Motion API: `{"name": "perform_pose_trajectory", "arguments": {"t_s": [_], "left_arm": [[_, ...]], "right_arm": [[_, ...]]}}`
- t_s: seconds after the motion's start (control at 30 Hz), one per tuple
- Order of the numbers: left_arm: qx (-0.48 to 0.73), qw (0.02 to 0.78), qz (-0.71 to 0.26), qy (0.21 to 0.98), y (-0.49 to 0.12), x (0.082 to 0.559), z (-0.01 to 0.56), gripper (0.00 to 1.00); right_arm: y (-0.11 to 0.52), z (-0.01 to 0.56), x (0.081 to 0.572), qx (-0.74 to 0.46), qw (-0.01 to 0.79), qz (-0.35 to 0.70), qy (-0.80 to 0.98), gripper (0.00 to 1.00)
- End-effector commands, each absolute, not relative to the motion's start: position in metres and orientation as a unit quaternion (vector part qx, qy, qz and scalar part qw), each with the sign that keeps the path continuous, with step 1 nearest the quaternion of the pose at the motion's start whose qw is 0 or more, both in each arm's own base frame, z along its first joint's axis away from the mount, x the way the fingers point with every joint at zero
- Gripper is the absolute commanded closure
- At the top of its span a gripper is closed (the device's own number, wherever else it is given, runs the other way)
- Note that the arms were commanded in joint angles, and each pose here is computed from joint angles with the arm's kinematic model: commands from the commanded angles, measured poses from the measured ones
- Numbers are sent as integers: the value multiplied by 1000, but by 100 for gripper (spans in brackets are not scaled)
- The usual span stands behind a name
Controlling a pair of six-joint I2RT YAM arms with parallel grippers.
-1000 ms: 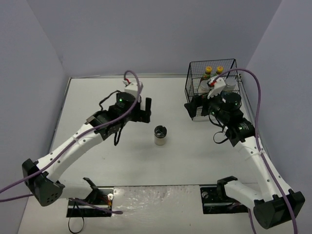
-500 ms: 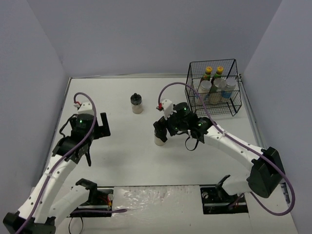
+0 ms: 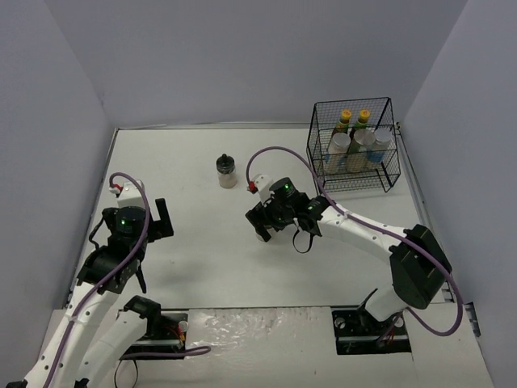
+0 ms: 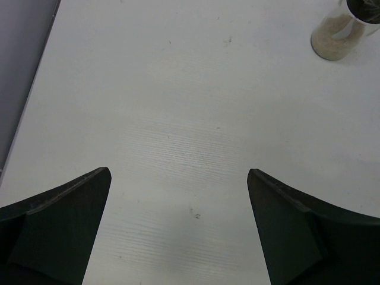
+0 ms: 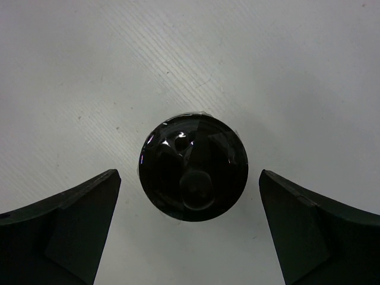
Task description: Organize the condiment bottles
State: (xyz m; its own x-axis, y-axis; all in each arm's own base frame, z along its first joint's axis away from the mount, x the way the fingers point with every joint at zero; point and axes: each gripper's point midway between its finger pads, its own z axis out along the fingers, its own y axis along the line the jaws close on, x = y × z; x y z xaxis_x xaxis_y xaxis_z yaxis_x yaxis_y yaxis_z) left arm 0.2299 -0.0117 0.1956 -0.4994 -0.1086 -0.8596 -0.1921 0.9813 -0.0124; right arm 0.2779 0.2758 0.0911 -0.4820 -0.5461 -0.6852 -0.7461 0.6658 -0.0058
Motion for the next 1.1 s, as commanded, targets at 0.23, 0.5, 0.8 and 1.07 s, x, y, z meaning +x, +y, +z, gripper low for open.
{"name": "perform_pose_trajectory", "arguments": {"t_s": [0.23, 0.5, 0.8, 1.07], "left_arm": [[-87, 517, 47, 850, -11, 243, 212, 3], [-84, 519, 43, 850, -12, 244, 212, 3], [-82, 518, 44, 850, -13, 244, 213, 3], [-79, 512, 41, 854, -15, 246, 210, 3]], "right_arm": [[295, 107, 305, -373, 392, 151, 827, 28], [283, 112, 306, -357, 402, 136, 832, 77], [193, 202, 344, -174, 503, 96, 841, 100], [90, 263, 372, 2, 550, 27, 835, 100]]}}
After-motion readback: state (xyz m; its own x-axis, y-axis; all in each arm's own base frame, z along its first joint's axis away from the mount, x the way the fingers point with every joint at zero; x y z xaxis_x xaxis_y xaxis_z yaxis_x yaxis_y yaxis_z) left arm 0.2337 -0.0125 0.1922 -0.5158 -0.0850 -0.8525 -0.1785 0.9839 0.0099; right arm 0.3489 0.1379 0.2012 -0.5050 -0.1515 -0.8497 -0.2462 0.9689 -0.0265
